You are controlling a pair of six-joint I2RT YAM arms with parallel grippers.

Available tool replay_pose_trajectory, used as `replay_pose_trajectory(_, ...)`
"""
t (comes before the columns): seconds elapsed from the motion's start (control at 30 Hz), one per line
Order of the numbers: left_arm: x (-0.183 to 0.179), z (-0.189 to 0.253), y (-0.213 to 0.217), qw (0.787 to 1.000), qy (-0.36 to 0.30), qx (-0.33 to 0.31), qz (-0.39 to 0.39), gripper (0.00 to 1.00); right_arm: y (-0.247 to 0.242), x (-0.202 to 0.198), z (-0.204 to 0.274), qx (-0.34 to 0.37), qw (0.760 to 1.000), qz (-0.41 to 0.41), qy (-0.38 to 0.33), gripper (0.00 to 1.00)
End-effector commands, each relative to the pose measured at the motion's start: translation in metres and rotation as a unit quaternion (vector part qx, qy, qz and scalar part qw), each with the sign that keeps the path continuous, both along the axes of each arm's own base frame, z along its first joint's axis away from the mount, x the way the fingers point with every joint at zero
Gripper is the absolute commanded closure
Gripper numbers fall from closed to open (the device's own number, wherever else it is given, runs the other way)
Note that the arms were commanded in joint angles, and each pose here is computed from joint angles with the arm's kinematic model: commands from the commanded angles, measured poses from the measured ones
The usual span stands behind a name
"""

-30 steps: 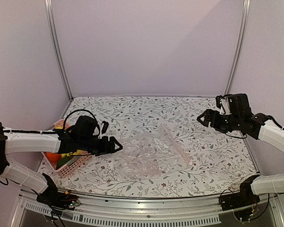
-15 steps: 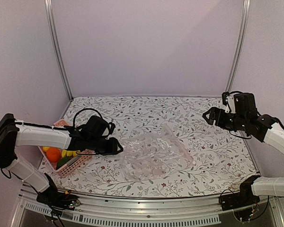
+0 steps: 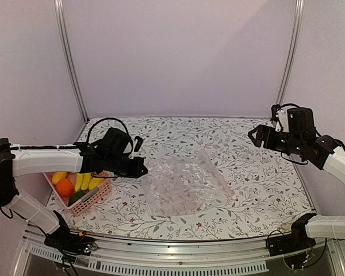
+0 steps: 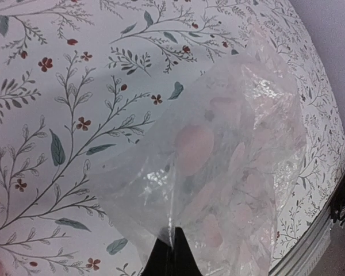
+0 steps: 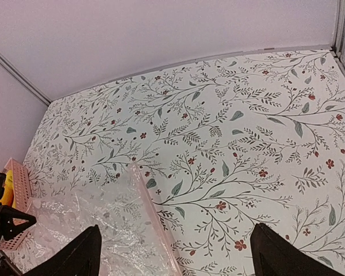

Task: Place the food in the zip-top bag and seal the zipper
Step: Pick up the zipper food storage bag at the center of the board, then place the zipper food storage bag at the center of the board.

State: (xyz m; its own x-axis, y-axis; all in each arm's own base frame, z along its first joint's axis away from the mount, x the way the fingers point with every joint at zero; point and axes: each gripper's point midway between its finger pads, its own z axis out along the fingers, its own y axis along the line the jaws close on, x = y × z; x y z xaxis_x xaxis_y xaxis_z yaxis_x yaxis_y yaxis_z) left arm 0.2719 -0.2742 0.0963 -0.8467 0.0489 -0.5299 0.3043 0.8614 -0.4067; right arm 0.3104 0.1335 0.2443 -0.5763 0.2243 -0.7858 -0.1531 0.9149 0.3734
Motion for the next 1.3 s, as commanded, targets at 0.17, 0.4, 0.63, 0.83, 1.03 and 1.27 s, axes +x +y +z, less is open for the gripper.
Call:
replay_pose_trajectory(0.17, 0.018, 0.063, 0.025, 0.993, -0.034, 0.014, -0.108, 1.0, 0.008, -0.015, -0.021, -0.006, 0.999, 0.036, 0.037, 0.1)
replay_pose_trajectory(0.4, 0.064, 0.075, 0.035, 0.991, -0.077, 0.014, -0.112, 1.0, 0.005, -0.024, -0.033, 0.01, 0.998, 0.025, 0.049, 0.1)
replay_pose_trajectory(0.63, 0.117, 0.059, 0.024, 0.986, -0.114, 0.057, -0.112, 1.0, 0.014, -0.032, -0.042, 0.054, 0.996, 0.027, 0.07, 0.1)
replay_pose_trajectory(0.83, 0.148, 0.032, 0.016, 0.981, -0.114, 0.081, -0.137, 1.0, 0.016, -0.045, -0.065, 0.063, 0.992, 0.026, 0.104, 0.1)
replay_pose_trajectory(1.03, 0.163, 0.024, 0.029, 0.982, -0.111, 0.107, -0.105, 0.78, 0.021, -0.049, -0.082, 0.074, 0.989, 0.023, 0.124, 0.1)
replay_pose_trajectory(1.27, 0.133, 0.059, 0.038, 0.992, -0.115, 0.041, -0.017, 0.23, 0.024, -0.041, -0.088, 0.052, 0.99, 0.012, 0.127, 0.11)
